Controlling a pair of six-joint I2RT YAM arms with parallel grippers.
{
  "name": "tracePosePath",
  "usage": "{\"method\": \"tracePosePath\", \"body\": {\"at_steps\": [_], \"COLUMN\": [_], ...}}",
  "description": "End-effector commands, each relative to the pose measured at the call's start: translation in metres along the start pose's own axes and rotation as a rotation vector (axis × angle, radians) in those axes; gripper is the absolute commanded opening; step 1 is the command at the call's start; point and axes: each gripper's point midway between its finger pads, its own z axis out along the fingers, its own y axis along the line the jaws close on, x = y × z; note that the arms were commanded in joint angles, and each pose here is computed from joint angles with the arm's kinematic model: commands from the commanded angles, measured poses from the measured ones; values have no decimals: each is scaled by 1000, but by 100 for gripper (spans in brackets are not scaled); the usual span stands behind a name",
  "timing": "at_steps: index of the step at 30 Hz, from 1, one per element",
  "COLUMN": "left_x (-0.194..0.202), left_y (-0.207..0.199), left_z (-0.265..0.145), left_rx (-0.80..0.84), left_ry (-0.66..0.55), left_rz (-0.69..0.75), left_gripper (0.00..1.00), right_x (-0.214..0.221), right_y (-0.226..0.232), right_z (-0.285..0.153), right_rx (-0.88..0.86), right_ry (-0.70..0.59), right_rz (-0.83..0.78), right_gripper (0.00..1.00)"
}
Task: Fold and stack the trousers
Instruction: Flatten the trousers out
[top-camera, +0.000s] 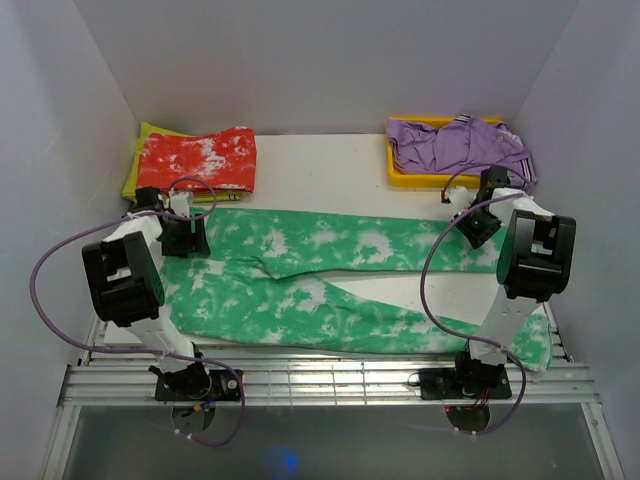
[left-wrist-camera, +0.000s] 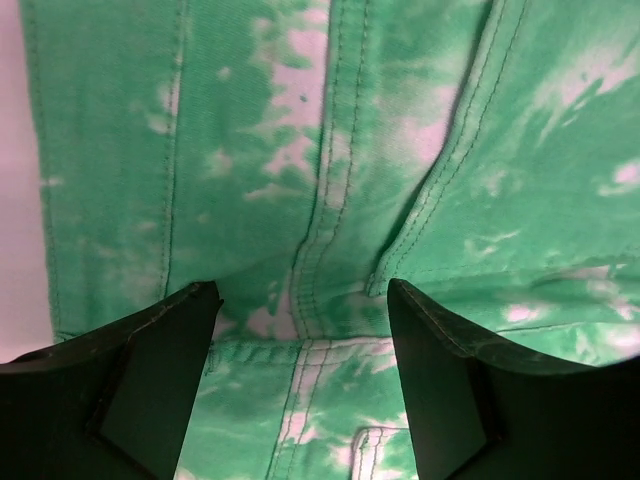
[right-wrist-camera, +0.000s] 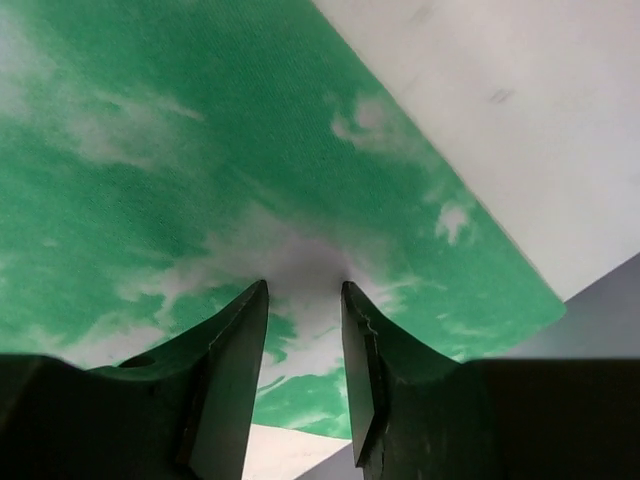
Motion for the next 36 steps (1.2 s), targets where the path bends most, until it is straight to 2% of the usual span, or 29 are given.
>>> {"method": "tracePosePath", "body": {"at_steps": [1,5,7,9,12,13,14,15,18,19,23,26,30,36], "left_x": [5,-13,-18,-13,-15,-16,-22,-23,-22,-21,-7,0,11,26], "left_y": [56,68,62,53,34,30,23,19,7,3,-18,-30,-34,-22], "left_z": [19,18,12,5,-23,-31,-49,-56,-76,-79,-87,-89,-84,-73], "left_rx": [-112,-125,-97,-64,-22,-12,-11,-6,20,35,127,189,215,175], "left_ry": [32,2,-14,-7,-53,-72,-115,-129,-152,-154,-143,-144,-112,-50], "left_rz": [-67,-69,-59,-46,-6,36,68,91,166,179,231,252,276,296], "left_gripper": [81,81,82,84,86,87,88,89,89,89,90,91,92,93], "right_x": [-43,-84,-102,-113,-122,-113,-108,-99,-47,-24,48,87,122,140], "right_y": [-34,-41,-31,-32,-26,-7,0,8,46,59,91,91,77,74], "right_z": [35,21,10,-19,-68,-78,-101,-110,-129,-125,-125,-114,-98,-75], "right_rx": [118,129,98,97,73,1,2,-13,-113,-158,-266,-273,-241,-283], "right_ry": [-82,-172,-228,-273,-348,-336,-352,-341,-244,-176,-16,50,118,164], "right_rz": [16,12,-4,12,-32,-66,-117,-231,-415,-440,-504,-533,-557,-564], "right_gripper": [42,50,60,74,77,77,77,75,75,75,76,77,79,77]}}
